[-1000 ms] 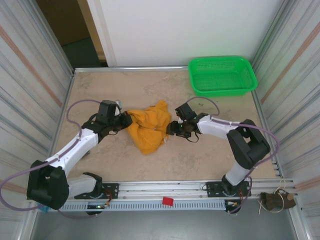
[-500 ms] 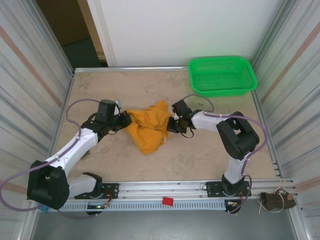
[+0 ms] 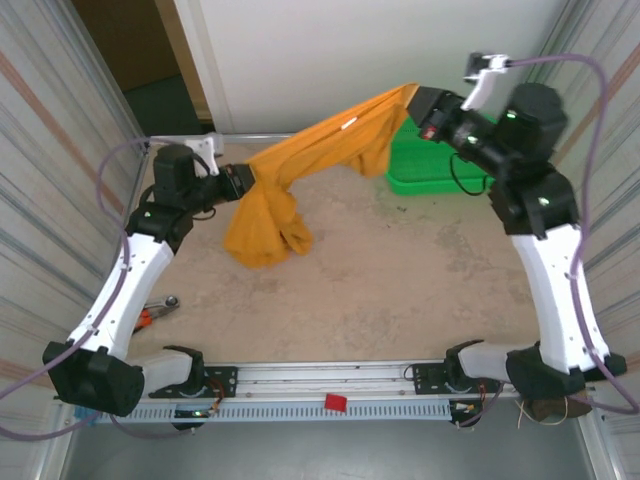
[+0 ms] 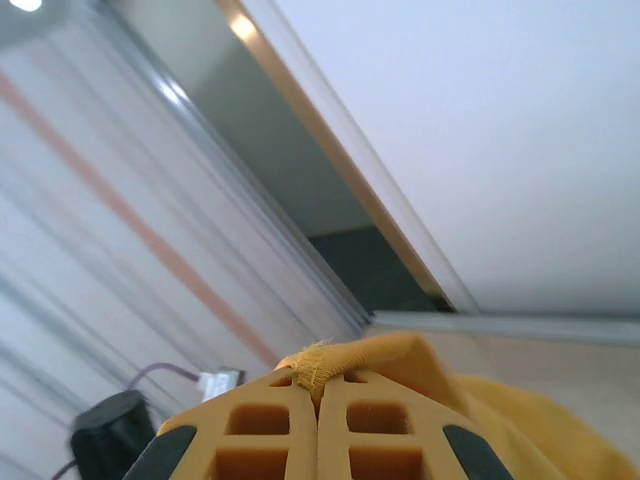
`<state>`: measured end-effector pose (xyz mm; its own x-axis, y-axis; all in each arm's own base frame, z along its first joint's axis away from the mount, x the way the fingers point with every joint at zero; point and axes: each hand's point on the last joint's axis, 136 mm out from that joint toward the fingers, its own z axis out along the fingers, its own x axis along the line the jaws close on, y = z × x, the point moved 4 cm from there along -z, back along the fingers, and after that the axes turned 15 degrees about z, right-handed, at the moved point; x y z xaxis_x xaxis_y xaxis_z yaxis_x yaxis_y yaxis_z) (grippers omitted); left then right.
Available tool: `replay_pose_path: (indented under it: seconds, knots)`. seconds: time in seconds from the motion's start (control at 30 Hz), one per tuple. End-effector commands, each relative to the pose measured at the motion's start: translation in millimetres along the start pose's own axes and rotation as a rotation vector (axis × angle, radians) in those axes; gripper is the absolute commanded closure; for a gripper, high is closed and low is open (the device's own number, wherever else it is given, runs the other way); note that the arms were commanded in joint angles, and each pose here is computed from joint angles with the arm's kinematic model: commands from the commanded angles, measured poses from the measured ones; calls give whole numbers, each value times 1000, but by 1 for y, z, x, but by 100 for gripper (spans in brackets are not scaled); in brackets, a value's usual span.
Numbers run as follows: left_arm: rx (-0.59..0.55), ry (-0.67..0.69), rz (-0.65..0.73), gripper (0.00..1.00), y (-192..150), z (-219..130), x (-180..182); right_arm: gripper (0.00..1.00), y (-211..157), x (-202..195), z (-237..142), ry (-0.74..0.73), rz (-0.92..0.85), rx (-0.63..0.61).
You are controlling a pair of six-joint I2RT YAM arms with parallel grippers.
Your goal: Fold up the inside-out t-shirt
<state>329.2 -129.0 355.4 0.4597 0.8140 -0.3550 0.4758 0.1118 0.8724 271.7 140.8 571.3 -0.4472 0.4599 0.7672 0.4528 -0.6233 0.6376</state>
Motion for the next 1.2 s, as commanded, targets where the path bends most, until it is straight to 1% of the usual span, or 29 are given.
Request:
replay_pose_path:
  seconds: [0.0,0.03,0.13,0.27,0.43,0.57,0.67,0.73,0.87,1.07,1.17]
  knots:
    - [-41,-16,74,44,25,-7,-5,100,6,-2,-1,-33,-9,1]
    - [-51,-19,86,38,30,-9,-8,100,8,3,-2,-21,-10,-2]
    - [-54,-22,92,29,32,-12,-9,100,8,8,1,-6,-10,22]
    - [-25,-35,52,24,9,-8,-6,100,2,3,9,-11,-2,59]
    - [60,-27,7,21,-47,1,3,100,-6,-9,13,-52,-7,88]
    - [159,-25,-40,18,-106,17,2,100,-8,-13,9,-76,-17,94]
    - [217,-57,-70,17,-147,34,-12,100,-12,-17,6,-90,-17,94]
    - [252,-61,-65,16,-167,43,-24,100,-14,-22,4,-103,-14,94]
    - [297,-108,-20,15,-200,64,-59,100,-16,-27,-1,-124,-11,85]
    - [360,-102,238,14,-235,100,-106,100,-12,-29,-7,-140,-15,59]
    - [367,-134,313,13,-244,121,-124,100,-10,-30,-9,-146,-12,51]
